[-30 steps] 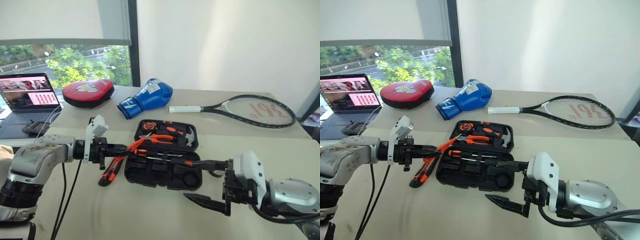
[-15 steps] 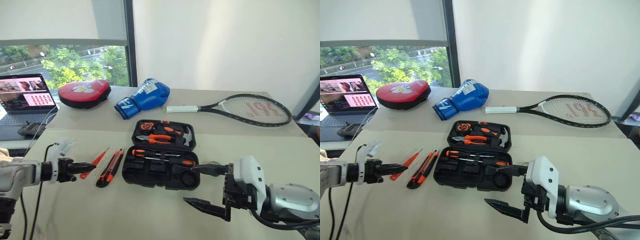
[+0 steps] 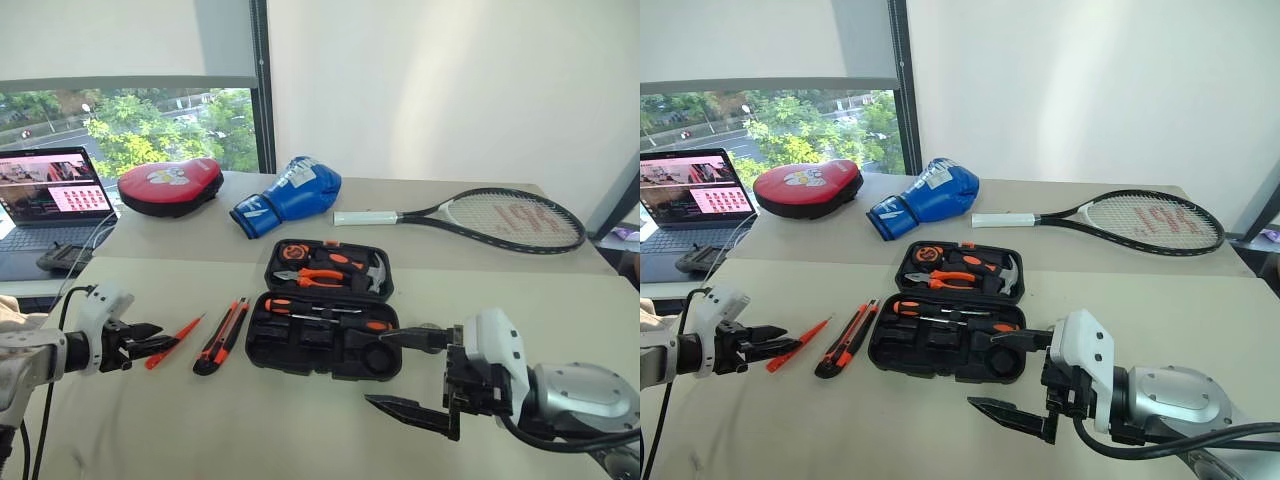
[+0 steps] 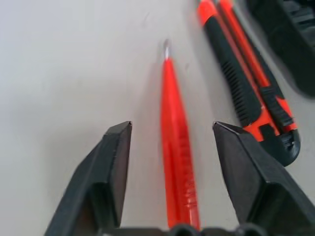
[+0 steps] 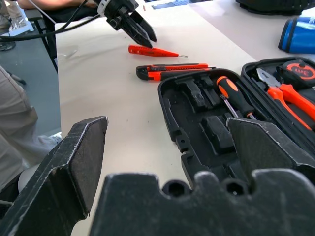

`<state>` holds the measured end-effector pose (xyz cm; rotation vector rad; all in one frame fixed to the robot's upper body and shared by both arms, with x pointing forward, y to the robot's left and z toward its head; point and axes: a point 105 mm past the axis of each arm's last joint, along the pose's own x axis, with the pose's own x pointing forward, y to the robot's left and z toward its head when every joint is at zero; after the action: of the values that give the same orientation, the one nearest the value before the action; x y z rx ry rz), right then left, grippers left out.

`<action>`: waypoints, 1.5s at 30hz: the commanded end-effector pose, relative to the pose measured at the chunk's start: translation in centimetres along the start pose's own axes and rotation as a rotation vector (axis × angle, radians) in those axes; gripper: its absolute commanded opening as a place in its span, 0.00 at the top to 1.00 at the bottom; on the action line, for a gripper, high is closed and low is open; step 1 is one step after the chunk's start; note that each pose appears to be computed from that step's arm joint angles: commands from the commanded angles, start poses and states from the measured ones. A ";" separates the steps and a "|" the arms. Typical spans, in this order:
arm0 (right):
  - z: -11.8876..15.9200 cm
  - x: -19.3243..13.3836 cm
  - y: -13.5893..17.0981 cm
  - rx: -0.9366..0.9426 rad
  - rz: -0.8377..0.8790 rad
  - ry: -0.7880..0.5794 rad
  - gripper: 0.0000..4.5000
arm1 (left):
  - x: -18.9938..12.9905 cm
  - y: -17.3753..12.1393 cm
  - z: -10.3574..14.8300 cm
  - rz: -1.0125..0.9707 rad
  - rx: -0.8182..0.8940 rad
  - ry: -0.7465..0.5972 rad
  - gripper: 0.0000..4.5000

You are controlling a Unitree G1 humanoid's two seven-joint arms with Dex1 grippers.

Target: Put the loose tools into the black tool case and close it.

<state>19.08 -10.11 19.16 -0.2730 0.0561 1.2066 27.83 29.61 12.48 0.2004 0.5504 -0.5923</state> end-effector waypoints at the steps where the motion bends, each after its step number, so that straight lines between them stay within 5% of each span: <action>1: 0.6 0.2 0.2 -0.037 0.009 -0.028 0.00 | -0.2 0.0 1.2 0.064 0.132 -0.067 0.37; 6: 0.6 0.2 0.1 -0.043 0.007 -0.027 0.00 | 0.0 0.2 -0.8 0.095 0.133 0.014 0.37; 13: 0.6 0.3 0.2 -0.045 0.001 -0.023 0.00 | 0.7 -0.3 0.5 0.172 0.370 -0.108 0.37; 19: 0.6 0.2 0.3 -0.043 -0.003 -0.021 0.00 | 1.1 0.0 -0.2 0.216 0.362 -0.114 0.37; 22: 0.6 0.2 0.2 -0.044 -0.006 -0.020 0.00 | 0.3 -0.5 2.1 0.259 0.538 -0.232 0.37; 27: 0.5 0.2 0.3 -0.041 -0.006 -0.016 0.00 | -0.1 -2.6 1.9 0.213 0.549 -0.327 0.37; 45: 0.4 0.3 0.4 -0.046 0.000 -0.004 0.00 | 0.8 3.2 -1.5 0.391 -0.158 -0.247 0.37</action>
<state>19.19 -9.91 18.83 -0.2789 0.0614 1.1960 29.60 31.95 10.41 0.1368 0.3133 -0.2093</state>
